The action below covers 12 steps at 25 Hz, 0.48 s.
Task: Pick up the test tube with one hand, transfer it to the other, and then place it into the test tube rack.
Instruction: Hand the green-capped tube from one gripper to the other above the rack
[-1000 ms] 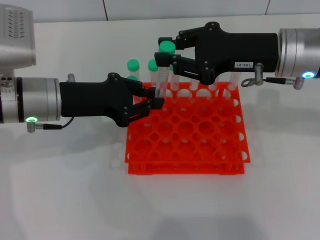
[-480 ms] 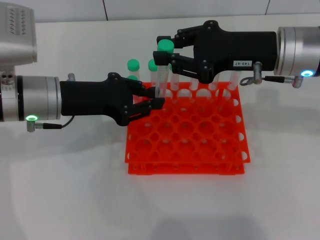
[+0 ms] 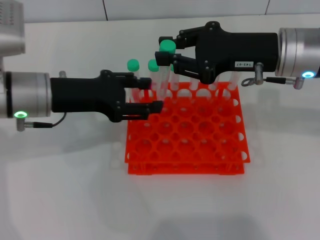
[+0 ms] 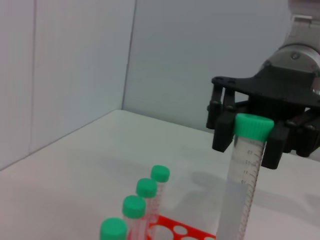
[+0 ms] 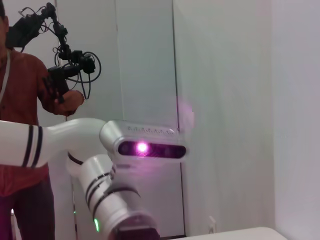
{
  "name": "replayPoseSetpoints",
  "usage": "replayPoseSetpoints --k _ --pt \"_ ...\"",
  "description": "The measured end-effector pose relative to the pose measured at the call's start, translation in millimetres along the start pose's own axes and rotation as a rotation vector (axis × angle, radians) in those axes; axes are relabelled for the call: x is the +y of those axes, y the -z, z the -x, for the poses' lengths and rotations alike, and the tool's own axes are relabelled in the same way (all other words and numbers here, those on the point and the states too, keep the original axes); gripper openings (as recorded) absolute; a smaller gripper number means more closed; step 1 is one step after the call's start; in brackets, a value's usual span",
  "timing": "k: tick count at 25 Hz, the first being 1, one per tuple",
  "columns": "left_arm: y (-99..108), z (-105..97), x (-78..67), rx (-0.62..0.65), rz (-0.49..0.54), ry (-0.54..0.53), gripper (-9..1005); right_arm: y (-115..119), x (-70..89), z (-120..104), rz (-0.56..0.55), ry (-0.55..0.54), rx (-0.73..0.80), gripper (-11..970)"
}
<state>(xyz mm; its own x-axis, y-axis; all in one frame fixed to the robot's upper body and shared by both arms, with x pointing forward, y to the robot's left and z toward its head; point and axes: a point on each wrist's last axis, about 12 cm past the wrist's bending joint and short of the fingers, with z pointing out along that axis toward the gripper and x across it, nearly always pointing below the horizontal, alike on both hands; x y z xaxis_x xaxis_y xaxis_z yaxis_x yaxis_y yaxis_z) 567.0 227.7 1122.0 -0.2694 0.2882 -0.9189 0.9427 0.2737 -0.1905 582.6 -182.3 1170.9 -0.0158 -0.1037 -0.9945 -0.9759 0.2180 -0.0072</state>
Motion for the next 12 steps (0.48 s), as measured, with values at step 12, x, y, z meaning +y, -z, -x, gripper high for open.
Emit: replayPoseSetpoints --k 12 --pt "60 -5 -11.1 0.144 0.128 0.163 853 6 2.4 -8 -0.015 -0.026 0.006 262"
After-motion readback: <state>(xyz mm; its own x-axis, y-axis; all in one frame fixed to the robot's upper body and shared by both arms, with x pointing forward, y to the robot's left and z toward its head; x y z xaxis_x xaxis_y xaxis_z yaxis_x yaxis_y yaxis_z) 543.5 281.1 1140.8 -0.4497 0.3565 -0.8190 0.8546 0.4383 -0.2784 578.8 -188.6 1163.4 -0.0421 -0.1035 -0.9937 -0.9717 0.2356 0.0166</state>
